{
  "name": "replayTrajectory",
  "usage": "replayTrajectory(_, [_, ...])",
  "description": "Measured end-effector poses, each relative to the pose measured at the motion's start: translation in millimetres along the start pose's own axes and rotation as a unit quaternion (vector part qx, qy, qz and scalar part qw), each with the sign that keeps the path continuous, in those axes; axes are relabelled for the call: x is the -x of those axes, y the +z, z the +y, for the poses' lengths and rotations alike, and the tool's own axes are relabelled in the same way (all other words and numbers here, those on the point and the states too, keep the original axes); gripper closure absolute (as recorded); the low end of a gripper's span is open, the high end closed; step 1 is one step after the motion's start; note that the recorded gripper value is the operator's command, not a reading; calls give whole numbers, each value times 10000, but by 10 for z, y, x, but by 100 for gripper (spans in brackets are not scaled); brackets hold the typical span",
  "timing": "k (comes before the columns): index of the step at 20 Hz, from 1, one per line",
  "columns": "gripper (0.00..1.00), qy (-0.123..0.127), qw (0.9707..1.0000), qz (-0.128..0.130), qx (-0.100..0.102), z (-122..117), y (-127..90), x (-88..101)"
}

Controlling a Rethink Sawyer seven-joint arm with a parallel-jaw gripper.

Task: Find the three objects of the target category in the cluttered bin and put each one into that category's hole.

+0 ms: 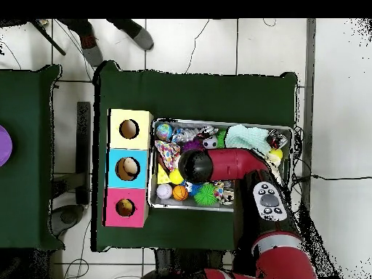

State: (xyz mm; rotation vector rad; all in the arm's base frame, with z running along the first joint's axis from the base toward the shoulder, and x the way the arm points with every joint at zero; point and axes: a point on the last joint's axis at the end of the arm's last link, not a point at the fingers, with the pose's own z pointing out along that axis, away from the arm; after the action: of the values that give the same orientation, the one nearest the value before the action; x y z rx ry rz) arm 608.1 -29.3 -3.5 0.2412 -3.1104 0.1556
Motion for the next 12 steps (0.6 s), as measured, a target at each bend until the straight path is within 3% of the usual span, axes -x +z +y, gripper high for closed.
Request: replayTrajectory(12, [0, 43, 9999, 108, -42, -67, 115, -87])
